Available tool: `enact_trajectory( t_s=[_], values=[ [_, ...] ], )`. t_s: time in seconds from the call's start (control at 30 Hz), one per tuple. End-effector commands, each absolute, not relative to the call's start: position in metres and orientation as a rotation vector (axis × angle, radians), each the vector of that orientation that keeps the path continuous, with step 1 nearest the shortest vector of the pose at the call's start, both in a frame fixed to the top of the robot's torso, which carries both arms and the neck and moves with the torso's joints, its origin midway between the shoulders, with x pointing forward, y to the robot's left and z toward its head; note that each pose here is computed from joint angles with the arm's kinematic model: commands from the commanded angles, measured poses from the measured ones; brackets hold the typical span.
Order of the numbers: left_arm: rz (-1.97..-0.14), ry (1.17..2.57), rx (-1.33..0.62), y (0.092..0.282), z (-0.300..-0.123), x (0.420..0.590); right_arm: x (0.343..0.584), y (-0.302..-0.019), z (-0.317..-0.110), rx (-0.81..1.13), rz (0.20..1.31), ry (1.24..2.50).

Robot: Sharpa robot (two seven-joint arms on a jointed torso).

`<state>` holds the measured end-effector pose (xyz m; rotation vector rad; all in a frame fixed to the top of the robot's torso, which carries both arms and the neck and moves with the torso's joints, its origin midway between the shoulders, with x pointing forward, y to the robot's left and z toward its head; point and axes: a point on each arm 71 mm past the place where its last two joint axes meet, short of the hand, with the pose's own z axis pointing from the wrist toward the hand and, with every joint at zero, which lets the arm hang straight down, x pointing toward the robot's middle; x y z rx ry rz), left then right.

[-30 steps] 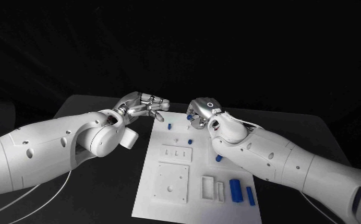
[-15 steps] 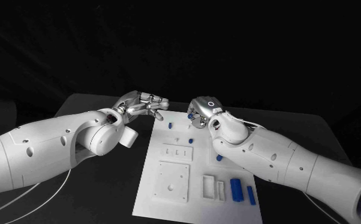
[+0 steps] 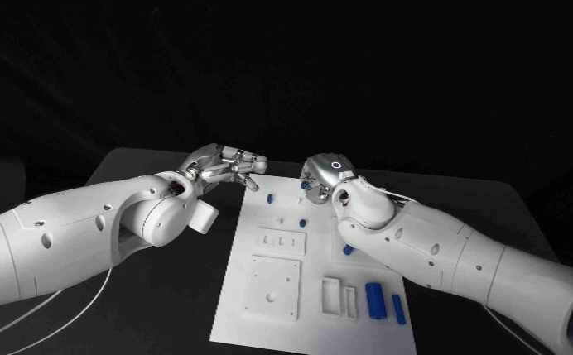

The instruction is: Assemble the parts on the task board

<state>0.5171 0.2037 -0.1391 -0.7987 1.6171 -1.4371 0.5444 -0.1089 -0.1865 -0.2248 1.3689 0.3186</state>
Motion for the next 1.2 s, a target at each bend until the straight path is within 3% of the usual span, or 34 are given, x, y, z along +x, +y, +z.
enact_trajectory(
  t_s=[0.03, 1.2],
  values=[
    [-1.457, 1.622, -0.783, 0.201, -0.137, 0.517, 0.545, -0.109, -0.190, -0.246, 0.294, 1.395],
    [-1.463, 1.631, -0.779, 0.198, -0.138, 0.517, 0.553, -0.108, -0.203, -0.201, 0.295, 1.465]
  ],
)
